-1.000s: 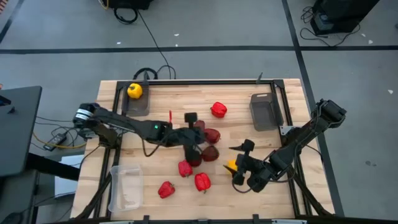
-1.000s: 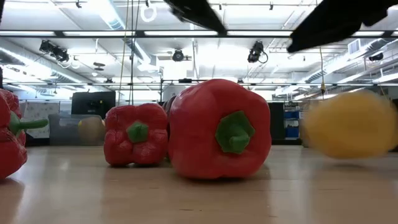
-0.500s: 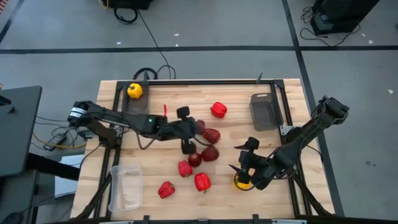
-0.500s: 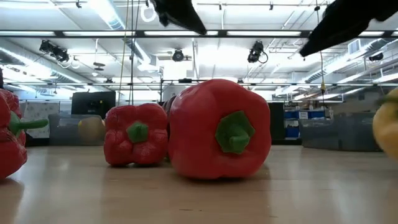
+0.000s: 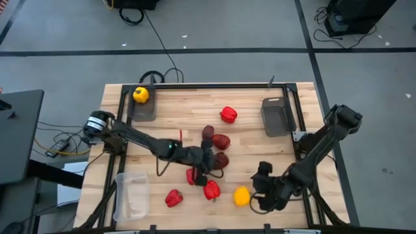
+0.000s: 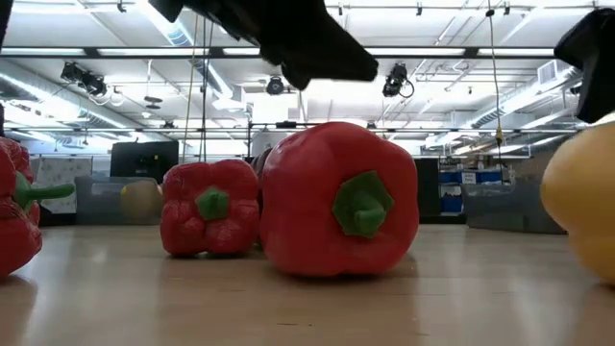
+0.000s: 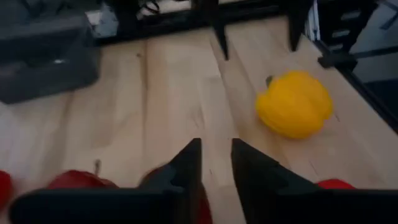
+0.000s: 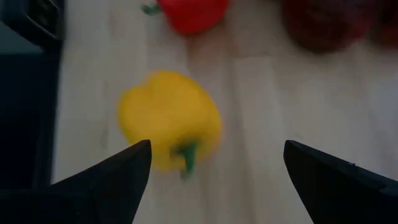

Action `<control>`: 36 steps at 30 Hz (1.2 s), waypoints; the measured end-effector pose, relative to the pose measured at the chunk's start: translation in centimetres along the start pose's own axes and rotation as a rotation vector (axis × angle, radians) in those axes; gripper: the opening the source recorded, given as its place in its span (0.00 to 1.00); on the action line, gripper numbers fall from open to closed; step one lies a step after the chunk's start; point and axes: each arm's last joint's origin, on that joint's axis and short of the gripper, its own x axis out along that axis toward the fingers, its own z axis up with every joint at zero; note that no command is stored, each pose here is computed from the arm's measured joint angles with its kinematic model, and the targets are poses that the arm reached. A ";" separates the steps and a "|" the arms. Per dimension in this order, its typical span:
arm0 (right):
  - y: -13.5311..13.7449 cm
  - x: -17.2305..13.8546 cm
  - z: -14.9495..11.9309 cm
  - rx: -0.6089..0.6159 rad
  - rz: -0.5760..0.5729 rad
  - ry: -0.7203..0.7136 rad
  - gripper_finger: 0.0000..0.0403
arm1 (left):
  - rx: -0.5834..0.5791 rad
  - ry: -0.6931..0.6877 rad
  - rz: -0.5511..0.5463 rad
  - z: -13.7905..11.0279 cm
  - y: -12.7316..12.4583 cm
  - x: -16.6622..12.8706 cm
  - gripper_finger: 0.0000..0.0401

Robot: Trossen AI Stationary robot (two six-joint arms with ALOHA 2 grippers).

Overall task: Sort produce into baskets
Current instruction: Put the yellow bell pepper into the left black transparent bin

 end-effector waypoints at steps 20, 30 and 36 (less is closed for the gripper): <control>-0.7 -1.2 -2.5 0.174 -0.055 0.243 0.92 | 0.013 -0.076 -0.085 -1.3 -4.3 2.2 0.46; 0.3 2.6 -4.0 0.169 -0.021 0.217 0.86 | 0.007 -0.079 0.018 -1.3 -3.9 2.3 0.46; 1.4 4.7 -2.6 0.111 0.121 0.145 0.86 | -0.047 -0.069 0.013 -1.4 -4.1 2.2 0.46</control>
